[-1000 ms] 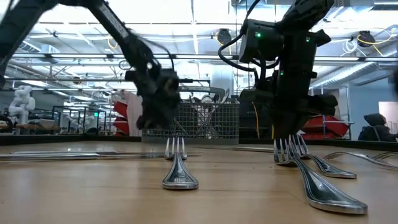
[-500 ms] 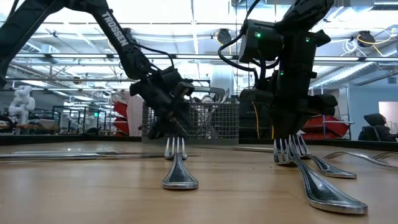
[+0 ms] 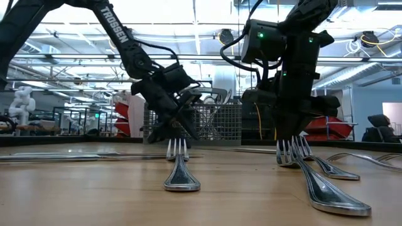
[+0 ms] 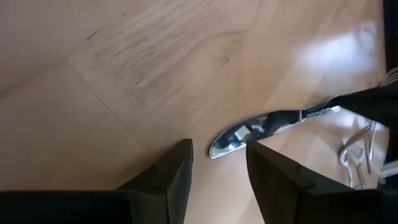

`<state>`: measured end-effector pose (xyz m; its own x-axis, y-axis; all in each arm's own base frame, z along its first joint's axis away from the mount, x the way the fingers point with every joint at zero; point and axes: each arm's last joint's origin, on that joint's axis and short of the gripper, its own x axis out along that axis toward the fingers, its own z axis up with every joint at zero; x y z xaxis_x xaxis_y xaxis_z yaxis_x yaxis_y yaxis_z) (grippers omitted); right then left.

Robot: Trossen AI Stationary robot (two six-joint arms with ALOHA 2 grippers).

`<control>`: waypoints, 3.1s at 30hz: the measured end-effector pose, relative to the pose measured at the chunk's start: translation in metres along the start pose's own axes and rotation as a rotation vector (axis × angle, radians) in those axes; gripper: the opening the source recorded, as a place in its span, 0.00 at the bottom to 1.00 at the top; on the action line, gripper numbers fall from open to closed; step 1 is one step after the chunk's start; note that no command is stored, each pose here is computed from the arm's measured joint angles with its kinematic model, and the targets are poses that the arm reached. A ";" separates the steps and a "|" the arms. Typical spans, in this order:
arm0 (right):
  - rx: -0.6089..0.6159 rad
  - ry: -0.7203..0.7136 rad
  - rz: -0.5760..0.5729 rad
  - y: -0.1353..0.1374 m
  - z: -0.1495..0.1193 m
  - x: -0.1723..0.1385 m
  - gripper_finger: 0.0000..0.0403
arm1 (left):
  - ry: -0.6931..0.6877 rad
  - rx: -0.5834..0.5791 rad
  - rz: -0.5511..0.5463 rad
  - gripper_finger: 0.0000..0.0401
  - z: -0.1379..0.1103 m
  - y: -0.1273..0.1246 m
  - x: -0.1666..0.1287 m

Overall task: Sort silverware
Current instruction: Put the silver knife into the gray utensil holder

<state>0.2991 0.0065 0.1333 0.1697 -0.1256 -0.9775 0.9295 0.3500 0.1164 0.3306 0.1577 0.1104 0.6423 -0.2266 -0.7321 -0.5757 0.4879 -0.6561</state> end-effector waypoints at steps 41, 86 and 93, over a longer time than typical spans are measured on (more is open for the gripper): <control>-0.055 -0.017 0.058 0.006 0.002 0.000 0.00 | 0.193 -0.091 0.038 0.38 -0.033 0.022 -0.001; -0.123 -0.122 0.089 0.010 0.011 -0.001 0.00 | 0.170 -0.116 -0.017 0.01 -0.038 0.005 0.008; -0.366 -0.193 0.114 0.026 0.021 -0.020 0.00 | 0.150 -0.114 -0.022 0.01 -0.034 0.005 0.002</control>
<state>0.3262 -0.0012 0.1593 0.3556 -0.2263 -0.9068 0.7293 0.6739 0.1179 0.3118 0.1314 0.0997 0.5778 -0.3636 -0.7307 -0.6215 0.3842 -0.6827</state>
